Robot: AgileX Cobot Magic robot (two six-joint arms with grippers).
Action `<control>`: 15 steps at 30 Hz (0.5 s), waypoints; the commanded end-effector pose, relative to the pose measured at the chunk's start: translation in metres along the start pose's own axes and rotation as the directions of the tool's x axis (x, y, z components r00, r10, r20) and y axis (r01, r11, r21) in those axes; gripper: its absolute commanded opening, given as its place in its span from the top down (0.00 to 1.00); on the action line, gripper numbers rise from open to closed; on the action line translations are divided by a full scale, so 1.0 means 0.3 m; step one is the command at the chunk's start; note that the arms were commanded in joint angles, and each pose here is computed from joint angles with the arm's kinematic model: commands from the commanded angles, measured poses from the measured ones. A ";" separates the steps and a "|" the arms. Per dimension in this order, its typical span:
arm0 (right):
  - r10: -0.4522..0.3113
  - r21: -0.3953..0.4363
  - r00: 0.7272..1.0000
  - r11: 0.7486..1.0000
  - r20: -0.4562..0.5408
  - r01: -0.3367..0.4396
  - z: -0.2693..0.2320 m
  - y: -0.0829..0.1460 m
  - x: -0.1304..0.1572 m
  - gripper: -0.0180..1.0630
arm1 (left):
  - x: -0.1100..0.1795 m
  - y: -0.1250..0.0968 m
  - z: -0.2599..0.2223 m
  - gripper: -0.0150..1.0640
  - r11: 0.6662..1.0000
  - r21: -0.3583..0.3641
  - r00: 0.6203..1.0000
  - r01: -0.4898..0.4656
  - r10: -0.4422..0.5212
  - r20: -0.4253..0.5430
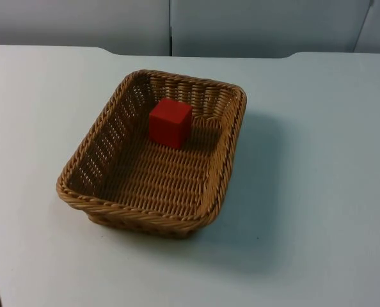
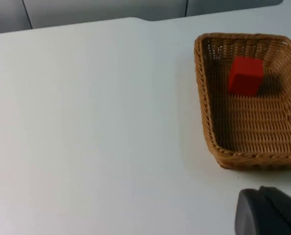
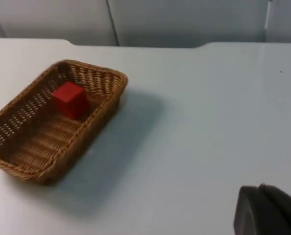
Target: Pick up the basket with the left hand and place the cube into the basket with the right hand.
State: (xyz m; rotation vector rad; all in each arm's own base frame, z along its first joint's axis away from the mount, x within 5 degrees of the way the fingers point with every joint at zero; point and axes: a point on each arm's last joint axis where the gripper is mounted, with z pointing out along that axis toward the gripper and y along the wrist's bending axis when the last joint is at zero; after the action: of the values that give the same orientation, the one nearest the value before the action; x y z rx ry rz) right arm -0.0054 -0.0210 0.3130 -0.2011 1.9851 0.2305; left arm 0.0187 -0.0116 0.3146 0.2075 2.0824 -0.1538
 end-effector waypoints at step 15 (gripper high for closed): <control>-0.126 -0.178 0.990 0.978 -0.064 0.113 0.060 0.050 0.104 0.99 | 0.110 -0.022 -0.047 0.99 0.994 0.026 0.985 -0.103 0.099 0.139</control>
State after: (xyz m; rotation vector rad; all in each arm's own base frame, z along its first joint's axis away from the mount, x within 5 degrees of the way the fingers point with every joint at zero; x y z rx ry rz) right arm -0.0068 -0.0035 0.2792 -0.4392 2.0312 0.3253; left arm -0.0112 -0.0117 0.2956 0.3057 1.9305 -0.1311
